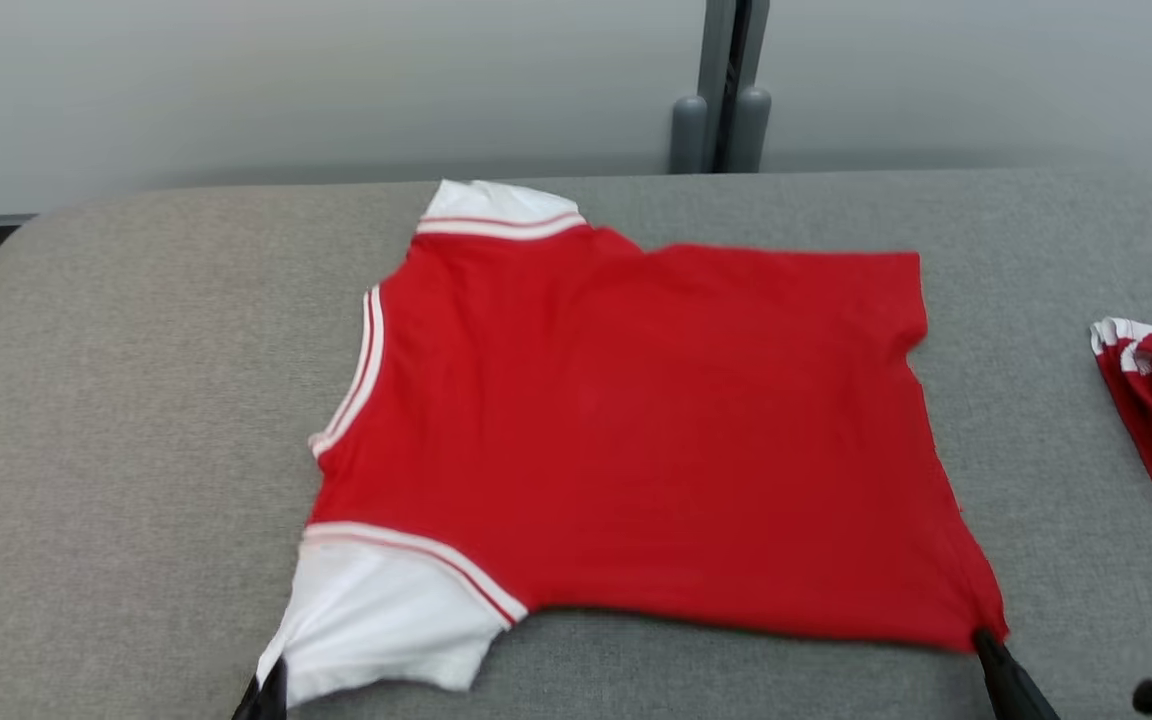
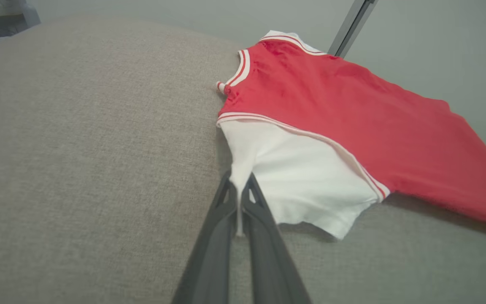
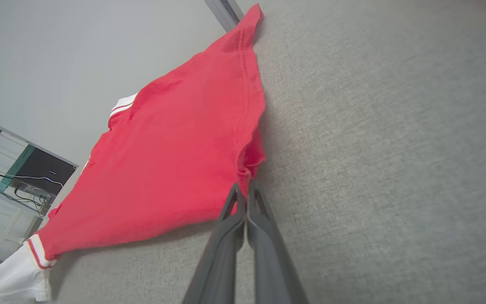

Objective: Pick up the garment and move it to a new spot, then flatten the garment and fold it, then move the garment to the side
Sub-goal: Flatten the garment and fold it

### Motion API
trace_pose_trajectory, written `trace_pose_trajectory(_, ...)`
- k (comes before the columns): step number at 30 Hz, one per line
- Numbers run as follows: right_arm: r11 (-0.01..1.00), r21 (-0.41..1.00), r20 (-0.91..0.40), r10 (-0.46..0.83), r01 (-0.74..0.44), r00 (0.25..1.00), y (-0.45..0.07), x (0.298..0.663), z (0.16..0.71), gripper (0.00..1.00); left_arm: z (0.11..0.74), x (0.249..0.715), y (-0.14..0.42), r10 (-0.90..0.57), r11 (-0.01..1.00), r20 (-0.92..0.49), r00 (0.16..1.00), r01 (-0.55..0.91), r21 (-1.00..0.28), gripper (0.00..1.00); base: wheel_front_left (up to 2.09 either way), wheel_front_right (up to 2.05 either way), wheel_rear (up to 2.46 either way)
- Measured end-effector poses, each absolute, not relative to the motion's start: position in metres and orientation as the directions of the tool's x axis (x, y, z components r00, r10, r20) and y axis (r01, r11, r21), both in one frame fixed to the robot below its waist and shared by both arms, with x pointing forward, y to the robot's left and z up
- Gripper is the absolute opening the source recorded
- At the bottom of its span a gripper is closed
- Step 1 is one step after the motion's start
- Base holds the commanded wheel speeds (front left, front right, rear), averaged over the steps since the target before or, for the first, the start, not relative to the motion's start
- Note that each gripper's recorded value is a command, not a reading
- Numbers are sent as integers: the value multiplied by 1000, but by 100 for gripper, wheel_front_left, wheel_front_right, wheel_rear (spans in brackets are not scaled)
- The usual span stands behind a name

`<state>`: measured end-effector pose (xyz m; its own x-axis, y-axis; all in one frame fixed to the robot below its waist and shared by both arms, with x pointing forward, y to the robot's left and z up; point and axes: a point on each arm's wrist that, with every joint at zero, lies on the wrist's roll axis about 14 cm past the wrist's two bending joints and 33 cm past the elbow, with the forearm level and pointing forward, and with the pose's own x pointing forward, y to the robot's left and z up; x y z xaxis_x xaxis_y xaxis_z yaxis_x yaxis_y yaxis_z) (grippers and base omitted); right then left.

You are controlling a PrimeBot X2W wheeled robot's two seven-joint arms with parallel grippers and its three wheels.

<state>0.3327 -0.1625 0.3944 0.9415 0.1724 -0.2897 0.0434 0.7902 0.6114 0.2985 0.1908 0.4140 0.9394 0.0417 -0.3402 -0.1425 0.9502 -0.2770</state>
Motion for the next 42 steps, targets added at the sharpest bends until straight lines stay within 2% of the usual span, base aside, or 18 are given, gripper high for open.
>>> trace_pose_trajectory(9, 806, 583, -372, 157, 99, 915, -173, 291, 376, 0, 419, 266, 198, 71, 950, -417, 906, -190, -249, 0, 0, 0, 0)
trace_pose_trajectory(17, 784, 607, -392, 153, 130, 907, -172, 294, 376, 0, 424, 272, 193, 35, 953, -444, 895, -164, -255, 0, 0, 0, 0)
trace_pose_trajectory(21, 769, 623, -420, 173, 144, 891, -169, 299, 373, 0, 434, 293, 187, 0, 946, -418, 909, -136, -295, 0, 0, 0, 0)
trace_pose_trajectory(26, 730, 660, -450, 193, 178, 872, -171, 314, 374, 0, 448, 324, 177, -63, 930, -389, 919, -87, -357, 0, 0, 0, 0)
trace_pose_trajectory(32, 722, 672, -465, 236, 166, 853, -177, 340, 385, 0, 462, 362, 169, -144, 921, -370, 918, -13, -390, 0, 0, 0, 0)
trace_pose_trajectory(42, 767, 641, -389, 277, 42, 879, -177, 412, 425, 0, 471, 422, 168, -185, 921, -328, 926, 48, -386, 0, 0, 0, 0)
